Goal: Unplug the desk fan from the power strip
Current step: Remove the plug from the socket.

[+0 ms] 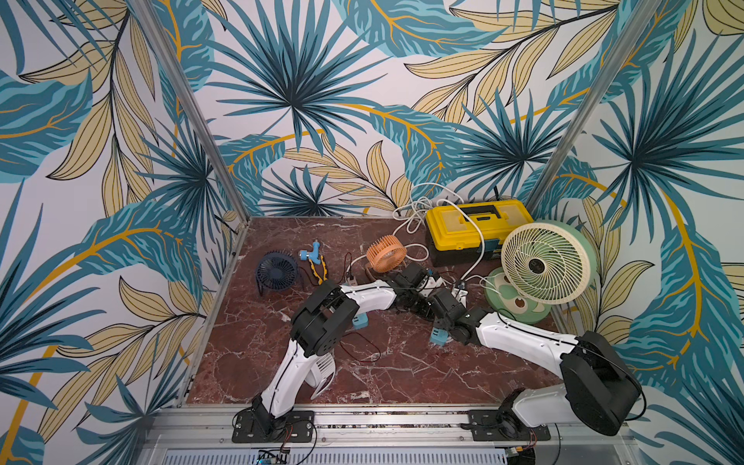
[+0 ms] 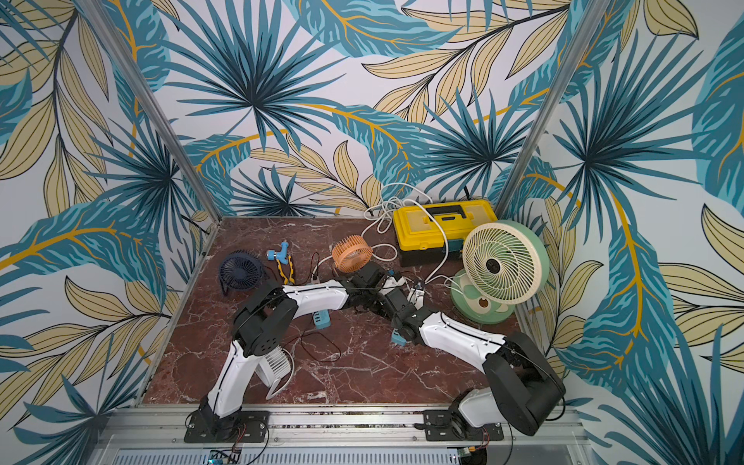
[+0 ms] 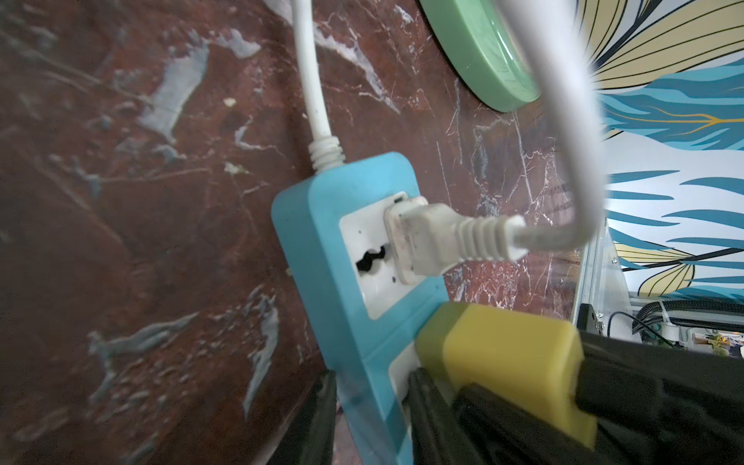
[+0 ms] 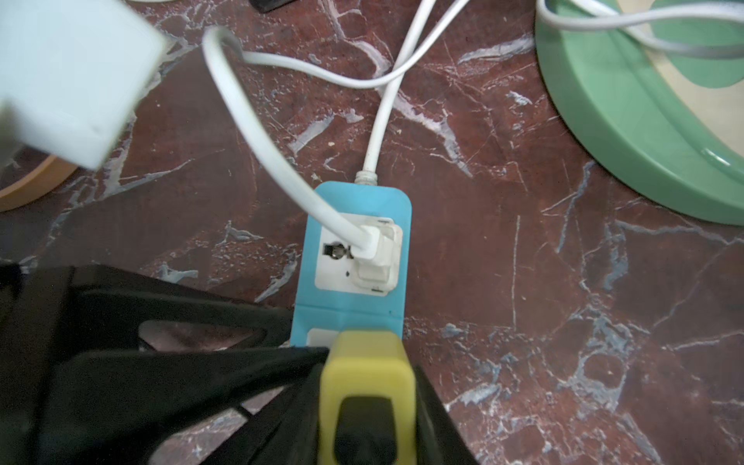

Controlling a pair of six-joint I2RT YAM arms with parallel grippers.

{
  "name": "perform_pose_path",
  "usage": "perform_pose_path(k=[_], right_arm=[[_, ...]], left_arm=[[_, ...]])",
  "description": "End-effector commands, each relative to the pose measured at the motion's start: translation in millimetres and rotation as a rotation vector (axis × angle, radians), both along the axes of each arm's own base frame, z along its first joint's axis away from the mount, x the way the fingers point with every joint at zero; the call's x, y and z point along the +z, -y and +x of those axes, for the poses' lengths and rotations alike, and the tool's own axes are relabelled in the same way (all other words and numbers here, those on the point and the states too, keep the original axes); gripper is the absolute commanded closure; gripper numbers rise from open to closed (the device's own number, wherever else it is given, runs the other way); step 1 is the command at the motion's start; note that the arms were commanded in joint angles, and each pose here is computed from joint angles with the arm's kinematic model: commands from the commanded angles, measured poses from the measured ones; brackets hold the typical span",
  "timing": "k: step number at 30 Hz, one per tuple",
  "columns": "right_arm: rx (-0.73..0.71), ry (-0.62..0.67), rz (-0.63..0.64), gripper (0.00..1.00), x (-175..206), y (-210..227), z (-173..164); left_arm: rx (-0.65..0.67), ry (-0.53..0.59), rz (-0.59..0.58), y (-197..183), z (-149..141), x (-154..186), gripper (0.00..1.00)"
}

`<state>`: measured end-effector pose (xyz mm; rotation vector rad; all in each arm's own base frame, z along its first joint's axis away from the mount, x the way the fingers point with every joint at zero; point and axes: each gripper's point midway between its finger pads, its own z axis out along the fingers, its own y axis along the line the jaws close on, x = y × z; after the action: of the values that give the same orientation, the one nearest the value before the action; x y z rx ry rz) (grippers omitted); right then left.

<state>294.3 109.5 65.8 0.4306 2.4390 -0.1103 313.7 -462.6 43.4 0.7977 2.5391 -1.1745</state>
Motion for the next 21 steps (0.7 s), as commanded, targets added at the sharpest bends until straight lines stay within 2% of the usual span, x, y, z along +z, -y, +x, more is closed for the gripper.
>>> perform_pose_path(k=[1, 5, 13, 16, 21], right_arm=[[0.027, -0.025, 0.020, 0.72, 1, -11, 0], [0.032, -0.015, 0.003, 0.72, 4, -8, -1], [0.010, 0.054, 0.130, 0.73, 0, -2, -11], [-0.010, 0.072, 0.117, 0.74, 8, 2, -9], [0.000, 0.025, 0.072, 0.75, 15, -6, 0]], left_arm=[[0.009, -0.024, 0.095, -10, -2, -28, 0.66], [0.008, -0.032, 0.113, -12, -4, -34, 0.67], [0.015, -0.038, 0.152, -19, -5, -41, 0.67], [0.017, -0.038, 0.158, -20, -5, -43, 0.67], [0.020, -0.037, 0.176, -22, -4, -47, 0.67]])
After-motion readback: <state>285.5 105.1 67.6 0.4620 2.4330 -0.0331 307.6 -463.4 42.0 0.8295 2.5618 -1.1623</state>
